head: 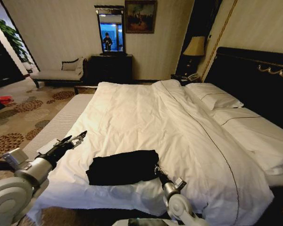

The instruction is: Fold the clothes on the bed.

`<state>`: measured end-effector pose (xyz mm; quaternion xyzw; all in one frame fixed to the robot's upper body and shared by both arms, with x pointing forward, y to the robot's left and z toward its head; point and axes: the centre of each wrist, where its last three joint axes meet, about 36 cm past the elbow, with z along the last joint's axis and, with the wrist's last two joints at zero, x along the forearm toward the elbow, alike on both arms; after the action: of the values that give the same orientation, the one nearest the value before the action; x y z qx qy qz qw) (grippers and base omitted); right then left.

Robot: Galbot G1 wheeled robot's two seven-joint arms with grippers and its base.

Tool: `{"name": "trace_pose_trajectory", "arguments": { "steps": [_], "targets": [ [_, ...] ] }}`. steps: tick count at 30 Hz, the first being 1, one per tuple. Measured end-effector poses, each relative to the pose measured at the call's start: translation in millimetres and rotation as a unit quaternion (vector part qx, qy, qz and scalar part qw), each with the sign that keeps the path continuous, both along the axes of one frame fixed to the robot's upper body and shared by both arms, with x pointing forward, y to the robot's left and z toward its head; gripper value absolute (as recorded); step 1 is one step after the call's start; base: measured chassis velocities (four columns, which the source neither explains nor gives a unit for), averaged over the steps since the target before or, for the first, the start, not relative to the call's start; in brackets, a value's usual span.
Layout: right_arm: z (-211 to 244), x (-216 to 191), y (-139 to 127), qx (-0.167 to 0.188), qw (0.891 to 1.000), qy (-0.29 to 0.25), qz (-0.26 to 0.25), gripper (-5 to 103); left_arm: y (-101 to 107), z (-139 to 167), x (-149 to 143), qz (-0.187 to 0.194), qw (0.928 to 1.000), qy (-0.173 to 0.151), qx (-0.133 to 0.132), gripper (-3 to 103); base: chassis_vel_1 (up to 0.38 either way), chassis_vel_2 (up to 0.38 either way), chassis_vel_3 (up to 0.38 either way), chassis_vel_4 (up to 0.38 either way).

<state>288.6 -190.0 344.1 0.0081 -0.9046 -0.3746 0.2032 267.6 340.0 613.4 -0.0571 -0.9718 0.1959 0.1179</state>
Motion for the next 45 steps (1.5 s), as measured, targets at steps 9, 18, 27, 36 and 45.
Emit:
{"name": "trace_pose_trajectory", "arguments": {
  "steps": [9, 18, 27, 36, 45],
  "targets": [
    [25.5, -4.7, 2.0, 0.022, 0.999, -0.024, -0.001, 2, -0.5, 2.5, 1.7, -0.001, 1.0000, -0.007, 0.004, 100, 0.000, 0.000, 0.000, 0.000],
    [59.2, -10.8, 13.4, 0.047, 0.996, -0.069, 0.036, 2, 2.3, 9.7, 2.9, 0.005, 0.9996, -0.028, 0.008, 100, 0.000, 0.000, 0.000, 0.000],
    [28.4, 2.8, 73.2, 0.078, 0.967, -0.158, 0.185, 2, 14.7, 12.4, -2.2, 0.038, 0.9986, -0.035, 0.008, 100, 0.000, 0.000, 0.000, 0.000],
    [39.7, 25.6, 158.8, 0.157, 0.924, -0.196, 0.287, 2, 22.7, 10.0, -8.5, 0.070, 0.9971, -0.028, 0.012, 100, 0.000, 0.000, 0.000, 0.000],
    [35.6, 38.8, 189.2, 0.163, 0.909, -0.171, 0.342, 2, 32.8, 7.9, -7.7, 0.090, 0.9956, -0.023, 0.013, 100, 0.000, 0.000, 0.000, 0.000]
  ]
}}
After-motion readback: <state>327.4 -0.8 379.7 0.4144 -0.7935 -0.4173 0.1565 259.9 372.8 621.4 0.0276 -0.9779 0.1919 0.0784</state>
